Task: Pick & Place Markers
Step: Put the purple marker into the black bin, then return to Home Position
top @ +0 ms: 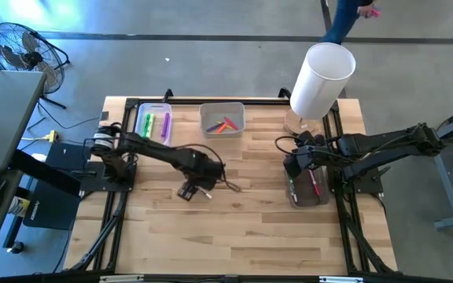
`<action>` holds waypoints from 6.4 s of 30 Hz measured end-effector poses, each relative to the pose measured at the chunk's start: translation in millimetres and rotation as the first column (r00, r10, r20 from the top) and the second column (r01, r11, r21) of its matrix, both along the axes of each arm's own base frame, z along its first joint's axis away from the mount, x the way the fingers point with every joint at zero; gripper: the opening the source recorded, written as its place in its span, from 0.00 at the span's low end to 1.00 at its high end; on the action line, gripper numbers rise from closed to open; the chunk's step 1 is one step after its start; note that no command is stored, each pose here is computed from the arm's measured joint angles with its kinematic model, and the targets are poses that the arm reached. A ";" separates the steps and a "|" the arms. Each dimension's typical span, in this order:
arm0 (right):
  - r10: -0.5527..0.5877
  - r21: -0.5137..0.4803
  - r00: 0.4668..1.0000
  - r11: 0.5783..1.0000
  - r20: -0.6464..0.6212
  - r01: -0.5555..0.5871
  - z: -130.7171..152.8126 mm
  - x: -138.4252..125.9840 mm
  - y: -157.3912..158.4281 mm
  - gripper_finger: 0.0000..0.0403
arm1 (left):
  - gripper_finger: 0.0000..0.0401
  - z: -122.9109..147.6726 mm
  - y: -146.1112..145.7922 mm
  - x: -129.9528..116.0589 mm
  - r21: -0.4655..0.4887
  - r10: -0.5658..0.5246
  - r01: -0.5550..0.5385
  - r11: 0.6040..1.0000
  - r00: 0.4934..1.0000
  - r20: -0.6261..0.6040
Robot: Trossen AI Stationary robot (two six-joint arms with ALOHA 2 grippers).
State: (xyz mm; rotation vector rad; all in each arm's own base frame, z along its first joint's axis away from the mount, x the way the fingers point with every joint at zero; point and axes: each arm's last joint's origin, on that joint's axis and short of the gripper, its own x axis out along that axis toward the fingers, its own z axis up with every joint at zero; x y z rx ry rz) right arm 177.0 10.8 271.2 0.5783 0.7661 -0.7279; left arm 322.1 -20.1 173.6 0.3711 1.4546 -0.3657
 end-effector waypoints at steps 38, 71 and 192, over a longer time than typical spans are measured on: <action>0.001 -0.004 1.000 1.000 0.029 -0.001 2.0 1.3 0.0 0.35 | 0.07 -6.3 62.4 40.6 -0.120 0.531 -0.518 0.847 0.814 0.234; 0.151 -0.336 0.789 0.939 0.595 0.073 75.7 13.2 -6.5 0.35 | 0.07 220.6 107.4 99.6 -0.721 0.706 -0.135 0.680 0.387 0.593; 0.054 0.041 0.934 0.996 0.354 -0.073 40.3 -26.7 0.2 0.00 | 0.00 -2.1 17.5 -223.9 -0.549 0.539 0.095 0.830 0.114 0.835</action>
